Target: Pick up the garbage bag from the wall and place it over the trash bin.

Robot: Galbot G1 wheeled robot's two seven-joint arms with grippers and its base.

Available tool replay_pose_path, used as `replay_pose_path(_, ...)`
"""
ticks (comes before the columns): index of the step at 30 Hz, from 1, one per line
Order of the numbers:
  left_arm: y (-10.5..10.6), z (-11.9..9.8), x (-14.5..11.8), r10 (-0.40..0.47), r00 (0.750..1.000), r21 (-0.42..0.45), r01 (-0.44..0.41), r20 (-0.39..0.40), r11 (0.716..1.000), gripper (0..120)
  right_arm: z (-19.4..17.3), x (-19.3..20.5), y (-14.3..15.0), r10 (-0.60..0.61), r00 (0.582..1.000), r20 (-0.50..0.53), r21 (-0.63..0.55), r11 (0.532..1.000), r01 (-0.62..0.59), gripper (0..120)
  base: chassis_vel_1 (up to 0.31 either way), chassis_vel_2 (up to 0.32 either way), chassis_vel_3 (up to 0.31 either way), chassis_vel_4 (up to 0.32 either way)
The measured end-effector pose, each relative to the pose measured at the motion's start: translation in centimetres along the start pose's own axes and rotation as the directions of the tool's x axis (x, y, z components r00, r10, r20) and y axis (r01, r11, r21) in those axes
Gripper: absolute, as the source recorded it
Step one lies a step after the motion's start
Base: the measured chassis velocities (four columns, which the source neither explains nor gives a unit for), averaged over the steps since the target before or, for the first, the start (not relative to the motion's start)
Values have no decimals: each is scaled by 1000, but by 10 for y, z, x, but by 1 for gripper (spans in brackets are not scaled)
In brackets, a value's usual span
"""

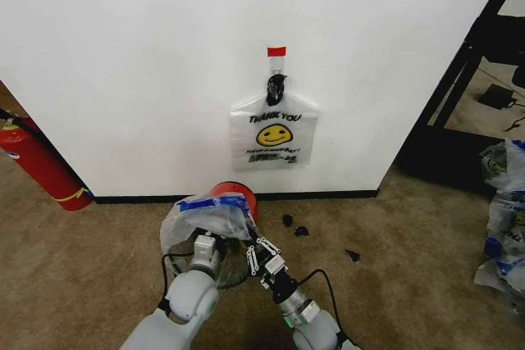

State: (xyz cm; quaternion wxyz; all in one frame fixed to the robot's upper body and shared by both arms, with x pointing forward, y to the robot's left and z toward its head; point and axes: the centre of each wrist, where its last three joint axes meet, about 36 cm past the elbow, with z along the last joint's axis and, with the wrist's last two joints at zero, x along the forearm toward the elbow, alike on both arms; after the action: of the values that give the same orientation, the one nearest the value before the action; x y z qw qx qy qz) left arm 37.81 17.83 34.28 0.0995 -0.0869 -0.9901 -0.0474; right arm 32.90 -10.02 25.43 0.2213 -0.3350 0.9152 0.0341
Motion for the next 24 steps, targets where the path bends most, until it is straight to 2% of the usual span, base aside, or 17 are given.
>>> replay_pose_path(7, -22, 12, 20, 61, 998, 5, -61, -26, 998, 0, -1, -8, 3, 15, 1000, 16, -12, 1000, -14, 1, 0, 0, 0, 0)
replay_pose_path(13, -36, 11, 32, 109, 994, 14, -109, -19, 994, 0, 0, -9, 4, 25, 1000, 19, -13, 1000, -25, 1, 0, 0, 0, 0)
replay_pose_path(24, -40, 1, 30, 147, 989, 41, -147, 15, 988, 0, 0, -7, 10, -14, 1000, 25, -24, 1000, 15, 1, 0, 0, 0, 0)
